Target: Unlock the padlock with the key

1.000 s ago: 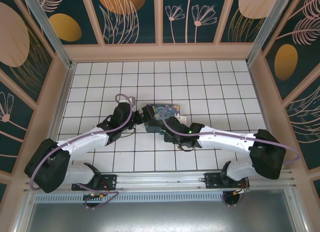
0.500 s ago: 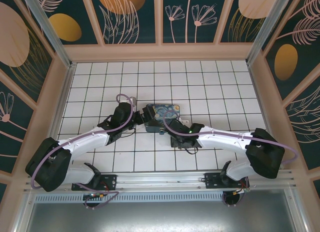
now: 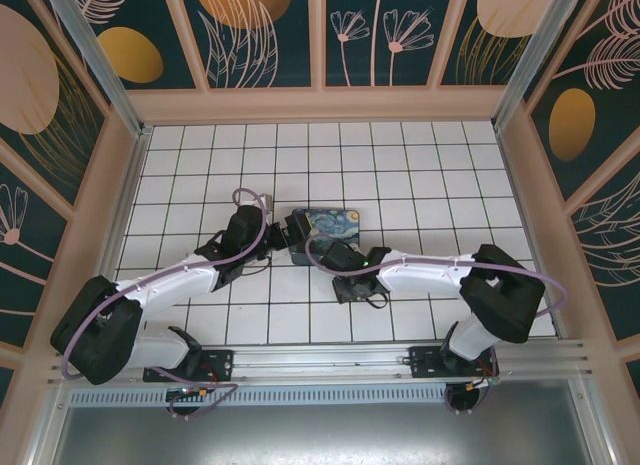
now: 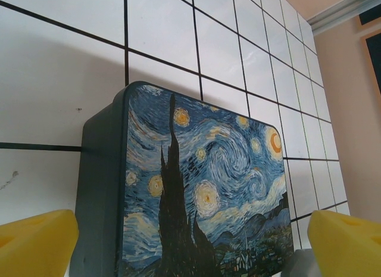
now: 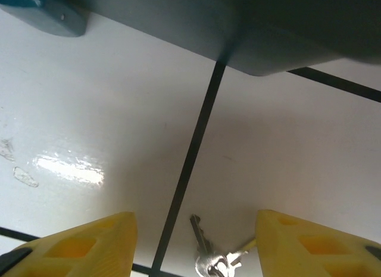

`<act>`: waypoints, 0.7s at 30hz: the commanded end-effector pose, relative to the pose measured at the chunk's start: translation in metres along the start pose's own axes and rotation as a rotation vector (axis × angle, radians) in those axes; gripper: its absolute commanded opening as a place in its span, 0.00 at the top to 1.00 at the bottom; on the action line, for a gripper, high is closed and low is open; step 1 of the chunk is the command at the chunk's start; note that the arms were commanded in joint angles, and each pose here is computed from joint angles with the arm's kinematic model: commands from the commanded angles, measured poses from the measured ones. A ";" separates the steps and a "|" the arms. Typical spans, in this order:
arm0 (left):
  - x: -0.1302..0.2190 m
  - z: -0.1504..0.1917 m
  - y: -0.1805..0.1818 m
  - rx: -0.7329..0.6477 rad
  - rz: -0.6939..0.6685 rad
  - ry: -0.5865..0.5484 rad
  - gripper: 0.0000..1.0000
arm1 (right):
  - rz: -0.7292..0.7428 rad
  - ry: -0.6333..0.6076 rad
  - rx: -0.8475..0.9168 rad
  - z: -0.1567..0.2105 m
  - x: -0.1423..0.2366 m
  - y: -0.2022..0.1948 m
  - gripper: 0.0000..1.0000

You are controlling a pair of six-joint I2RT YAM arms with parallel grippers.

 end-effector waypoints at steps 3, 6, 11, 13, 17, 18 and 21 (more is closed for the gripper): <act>0.007 -0.005 -0.011 -0.019 0.040 -0.019 0.01 | -0.029 0.024 0.039 -0.002 -0.006 0.007 0.46; 0.008 -0.005 -0.011 -0.020 0.041 -0.023 0.01 | -0.038 0.051 0.033 0.006 -0.007 0.006 0.47; 0.008 -0.006 -0.012 -0.020 0.044 -0.023 0.01 | -0.059 0.071 0.003 0.018 0.000 0.004 0.47; 0.007 -0.006 -0.013 -0.020 0.046 -0.025 0.01 | -0.059 0.081 -0.002 0.023 0.002 0.003 0.48; 0.006 -0.006 -0.013 -0.019 0.048 -0.022 0.01 | -0.054 0.102 0.003 0.032 0.003 0.004 0.50; 0.006 -0.006 -0.013 -0.020 0.047 -0.022 0.01 | -0.053 0.105 0.005 0.033 0.003 0.005 0.50; 0.006 -0.006 -0.013 -0.020 0.047 -0.021 0.01 | -0.040 0.118 0.013 0.036 0.002 0.007 0.51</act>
Point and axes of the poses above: each hand's point on the last joint's axis, 136 mm out from that joint toward the fingers, its own x axis back along the fingers, its own y axis along the line the jaws close on, z = x × y, the point moved 9 cm from there along x, back along the fingers, and after that the axes turned 3 degrees about x, right-handed, at the moved point
